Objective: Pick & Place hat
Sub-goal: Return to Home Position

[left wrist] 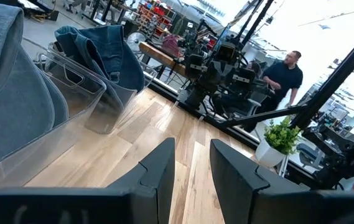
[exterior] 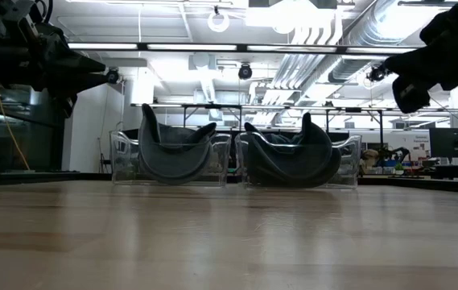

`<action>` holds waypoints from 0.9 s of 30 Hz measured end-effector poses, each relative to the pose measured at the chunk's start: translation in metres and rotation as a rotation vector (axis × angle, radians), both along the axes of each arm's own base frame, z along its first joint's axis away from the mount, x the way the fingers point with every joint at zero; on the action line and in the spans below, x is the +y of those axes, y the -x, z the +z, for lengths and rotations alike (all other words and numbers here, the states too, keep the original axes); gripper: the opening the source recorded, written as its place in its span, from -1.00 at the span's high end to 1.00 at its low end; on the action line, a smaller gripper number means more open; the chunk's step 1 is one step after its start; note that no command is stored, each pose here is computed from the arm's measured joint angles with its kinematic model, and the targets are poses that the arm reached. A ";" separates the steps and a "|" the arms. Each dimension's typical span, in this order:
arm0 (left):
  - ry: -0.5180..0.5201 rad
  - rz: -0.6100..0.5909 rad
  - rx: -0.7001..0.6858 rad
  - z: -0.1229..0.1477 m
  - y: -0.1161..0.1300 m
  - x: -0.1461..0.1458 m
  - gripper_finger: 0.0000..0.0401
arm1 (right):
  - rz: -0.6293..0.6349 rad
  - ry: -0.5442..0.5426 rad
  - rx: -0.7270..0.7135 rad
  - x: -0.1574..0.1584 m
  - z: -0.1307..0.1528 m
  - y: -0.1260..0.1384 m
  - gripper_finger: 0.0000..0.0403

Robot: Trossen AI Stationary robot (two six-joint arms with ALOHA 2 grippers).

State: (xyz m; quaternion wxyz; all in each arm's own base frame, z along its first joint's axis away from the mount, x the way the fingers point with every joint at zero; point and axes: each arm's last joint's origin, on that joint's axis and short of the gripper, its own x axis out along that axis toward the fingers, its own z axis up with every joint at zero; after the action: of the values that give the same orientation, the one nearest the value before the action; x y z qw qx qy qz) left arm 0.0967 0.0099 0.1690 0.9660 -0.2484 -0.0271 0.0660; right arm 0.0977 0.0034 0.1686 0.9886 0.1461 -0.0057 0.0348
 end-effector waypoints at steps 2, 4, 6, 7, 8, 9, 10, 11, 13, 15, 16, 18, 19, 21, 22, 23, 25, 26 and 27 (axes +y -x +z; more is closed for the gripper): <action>0.000 0.000 0.000 0.000 0.000 0.000 0.50 | 0.000 0.030 0.001 0.000 0.000 0.000 1.00; 0.000 0.000 0.000 0.000 0.000 0.000 0.50 | -0.016 0.031 0.002 0.000 0.000 0.000 1.00; 0.000 0.000 0.000 0.000 0.000 0.000 0.50 | -0.038 0.032 0.006 -0.001 0.000 0.000 1.00; 0.000 0.000 0.000 0.000 0.000 0.000 0.50 | -0.046 0.032 0.006 -0.001 -0.001 0.000 1.00; 0.000 0.000 0.000 0.000 0.000 0.000 0.50 | -0.058 0.032 0.006 -0.002 -0.001 0.000 1.00; 0.000 0.000 0.000 0.000 0.000 0.000 0.50 | -0.070 0.032 0.006 -0.002 0.000 0.000 1.00; 0.000 0.000 0.000 0.000 0.000 0.000 0.50 | -0.081 0.032 0.006 -0.002 0.000 0.000 1.00; 0.000 0.000 0.000 0.000 0.000 0.000 0.50 | -0.090 0.032 0.004 -0.003 0.000 0.000 1.00; 0.000 0.000 0.000 0.000 0.000 0.000 0.50 | -0.101 0.041 0.003 -0.003 0.000 0.000 1.00; 0.000 0.000 0.000 0.000 0.000 0.000 0.50 | -0.111 0.066 0.001 -0.003 0.000 0.000 1.00; 0.000 0.000 0.000 0.000 0.000 0.000 0.50 | -0.111 0.070 0.001 -0.003 0.000 0.000 0.99; 0.000 0.000 0.000 0.000 0.000 0.000 0.50 | -0.107 0.070 0.001 -0.003 0.000 0.000 0.99; 0.000 0.000 0.000 0.000 0.000 0.000 0.50 | -0.106 0.064 0.001 -0.003 0.000 0.000 0.98; 0.000 0.000 0.000 0.000 0.000 0.000 0.50 | -0.105 0.060 0.001 -0.003 0.000 0.000 0.97; 0.000 0.000 0.000 0.000 0.000 0.000 0.50 | -0.105 0.060 0.001 -0.003 0.000 0.000 0.97; 0.000 0.000 0.000 0.000 0.000 0.000 0.50 | -0.105 0.060 0.001 -0.003 0.000 0.000 0.97; 0.000 0.000 0.000 0.000 0.000 0.000 0.50 | -0.105 0.059 0.001 -0.003 0.000 0.000 0.97; 0.000 0.000 0.000 0.000 0.000 0.000 0.50 | -0.105 0.058 0.001 -0.003 0.000 0.000 0.97; 0.000 0.000 0.000 0.000 0.000 0.000 0.50 | -0.105 0.058 0.001 -0.003 0.000 0.000 0.98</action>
State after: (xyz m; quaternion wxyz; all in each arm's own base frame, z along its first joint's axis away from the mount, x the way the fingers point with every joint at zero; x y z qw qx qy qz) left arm 0.0967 0.0099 0.1690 0.9661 -0.2483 -0.0271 0.0659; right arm 0.0978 0.0003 0.1686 0.9929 0.1169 -0.0117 -0.0171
